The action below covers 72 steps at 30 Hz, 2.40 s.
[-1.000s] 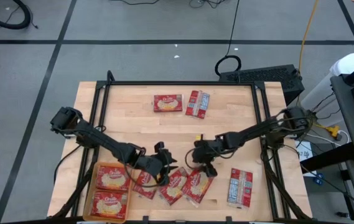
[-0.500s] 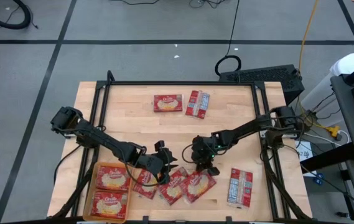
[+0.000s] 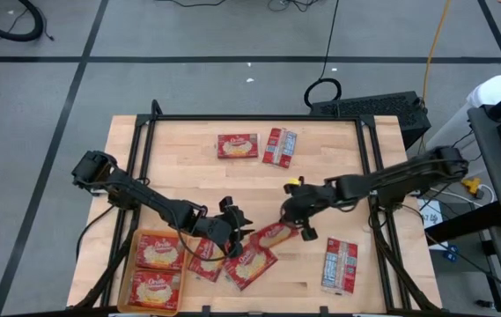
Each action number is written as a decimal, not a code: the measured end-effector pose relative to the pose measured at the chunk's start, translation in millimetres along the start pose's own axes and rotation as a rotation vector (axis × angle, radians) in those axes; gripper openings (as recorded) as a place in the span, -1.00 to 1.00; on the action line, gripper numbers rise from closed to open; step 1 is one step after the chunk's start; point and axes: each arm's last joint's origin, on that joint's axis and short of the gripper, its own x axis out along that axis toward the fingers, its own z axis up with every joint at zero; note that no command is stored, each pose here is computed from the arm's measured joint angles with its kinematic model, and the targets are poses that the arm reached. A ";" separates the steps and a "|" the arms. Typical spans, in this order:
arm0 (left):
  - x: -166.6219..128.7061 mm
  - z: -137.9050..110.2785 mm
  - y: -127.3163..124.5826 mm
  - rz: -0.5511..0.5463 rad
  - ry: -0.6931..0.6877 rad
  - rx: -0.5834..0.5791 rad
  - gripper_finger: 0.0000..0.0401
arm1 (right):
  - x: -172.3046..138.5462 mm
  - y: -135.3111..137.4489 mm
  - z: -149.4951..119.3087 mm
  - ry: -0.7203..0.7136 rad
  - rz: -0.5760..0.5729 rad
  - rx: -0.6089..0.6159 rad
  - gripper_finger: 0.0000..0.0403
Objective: Sort popcorn bags into baskets
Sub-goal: Put the red popcorn bag into the orange bin
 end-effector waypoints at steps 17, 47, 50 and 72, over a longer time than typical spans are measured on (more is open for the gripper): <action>15.3 21.9 33.0 -0.073 -0.018 -0.091 0.03 | -13.4 10.9 13.0 -0.120 -0.285 -0.053 -1.00; -167.3 1.0 20.0 -0.255 0.419 -0.096 -0.90 | -3.5 32.5 1.3 -0.243 -0.208 -0.066 -0.54; -190.7 -9.2 18.4 -0.241 0.458 -0.129 -0.90 | 0.7 32.1 -9.0 -0.288 -0.204 -0.056 -0.54; -262.2 -71.5 -14.3 -0.183 0.638 -0.377 -0.90 | 6.5 31.9 -33.7 -0.381 -0.186 -0.009 -0.54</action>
